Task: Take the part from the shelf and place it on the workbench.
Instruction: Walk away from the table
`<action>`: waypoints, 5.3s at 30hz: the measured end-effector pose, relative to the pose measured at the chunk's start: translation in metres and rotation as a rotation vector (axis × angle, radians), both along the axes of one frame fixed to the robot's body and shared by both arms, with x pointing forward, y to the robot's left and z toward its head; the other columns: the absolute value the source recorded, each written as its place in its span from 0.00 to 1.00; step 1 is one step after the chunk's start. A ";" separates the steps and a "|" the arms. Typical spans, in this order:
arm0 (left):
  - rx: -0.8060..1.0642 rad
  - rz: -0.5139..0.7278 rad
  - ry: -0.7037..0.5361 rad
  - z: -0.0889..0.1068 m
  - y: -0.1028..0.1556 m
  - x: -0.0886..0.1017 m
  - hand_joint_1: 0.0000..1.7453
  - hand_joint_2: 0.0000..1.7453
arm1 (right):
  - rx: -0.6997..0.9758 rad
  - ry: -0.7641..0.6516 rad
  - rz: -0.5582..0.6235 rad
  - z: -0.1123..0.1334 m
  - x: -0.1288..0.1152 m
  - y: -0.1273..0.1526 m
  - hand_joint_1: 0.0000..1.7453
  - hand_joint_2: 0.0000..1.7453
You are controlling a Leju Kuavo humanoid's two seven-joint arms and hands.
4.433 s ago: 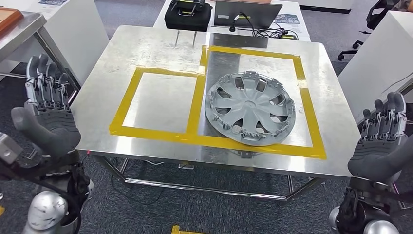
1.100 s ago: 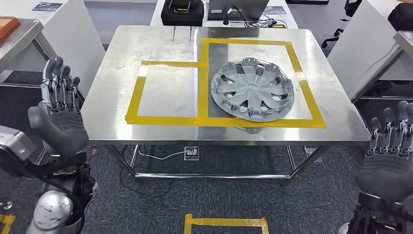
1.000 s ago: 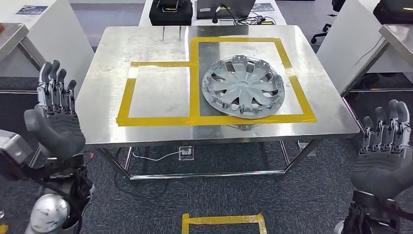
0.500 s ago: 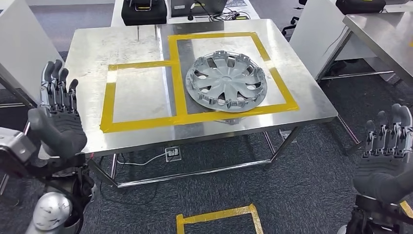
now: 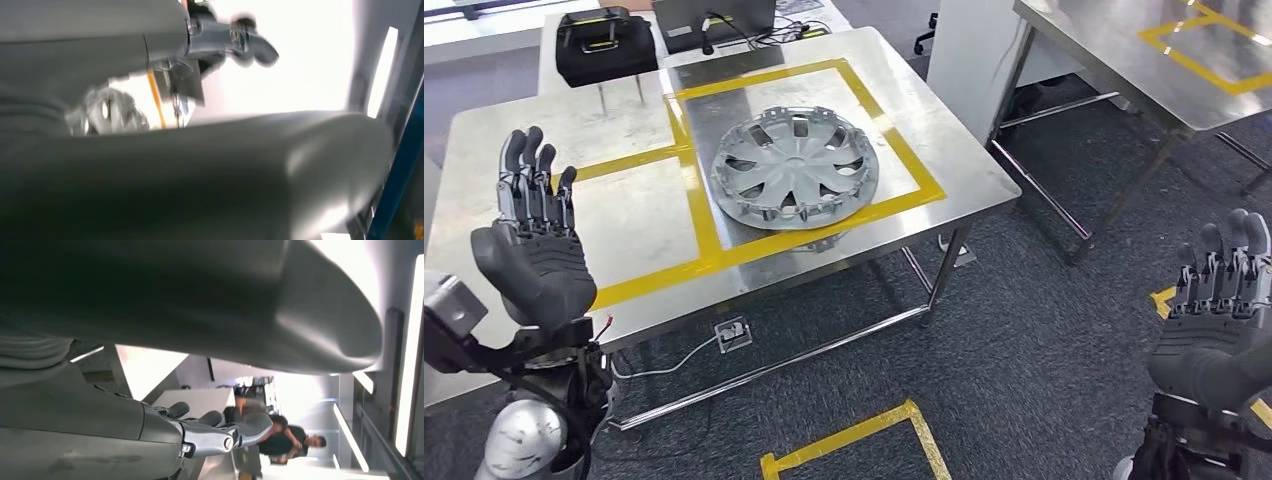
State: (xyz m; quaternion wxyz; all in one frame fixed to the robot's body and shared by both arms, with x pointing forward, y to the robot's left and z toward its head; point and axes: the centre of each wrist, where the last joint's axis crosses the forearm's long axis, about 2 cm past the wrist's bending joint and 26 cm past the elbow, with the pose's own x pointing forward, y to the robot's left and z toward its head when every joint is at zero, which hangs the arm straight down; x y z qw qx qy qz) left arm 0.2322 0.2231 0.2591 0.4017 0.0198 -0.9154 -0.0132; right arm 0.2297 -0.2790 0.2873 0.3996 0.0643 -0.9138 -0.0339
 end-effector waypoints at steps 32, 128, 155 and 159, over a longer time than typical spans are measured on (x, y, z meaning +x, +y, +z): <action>-0.028 0.004 0.016 0.001 0.000 0.002 0.00 0.00 | 0.017 0.003 -0.059 0.000 -0.003 -0.010 0.00 0.00; 0.072 -0.008 0.980 -0.277 0.038 -0.009 0.00 0.00 | 0.586 1.185 -0.403 -0.326 -0.056 -0.119 0.00 0.00; 0.144 -0.006 1.829 -0.359 0.052 -0.131 0.00 0.00 | 0.361 2.144 -0.151 -0.390 -0.137 -0.026 0.00 0.00; 0.110 0.023 1.938 -0.363 0.055 -0.146 0.00 0.00 | 0.343 2.150 -0.118 -0.391 -0.141 -0.016 0.00 0.00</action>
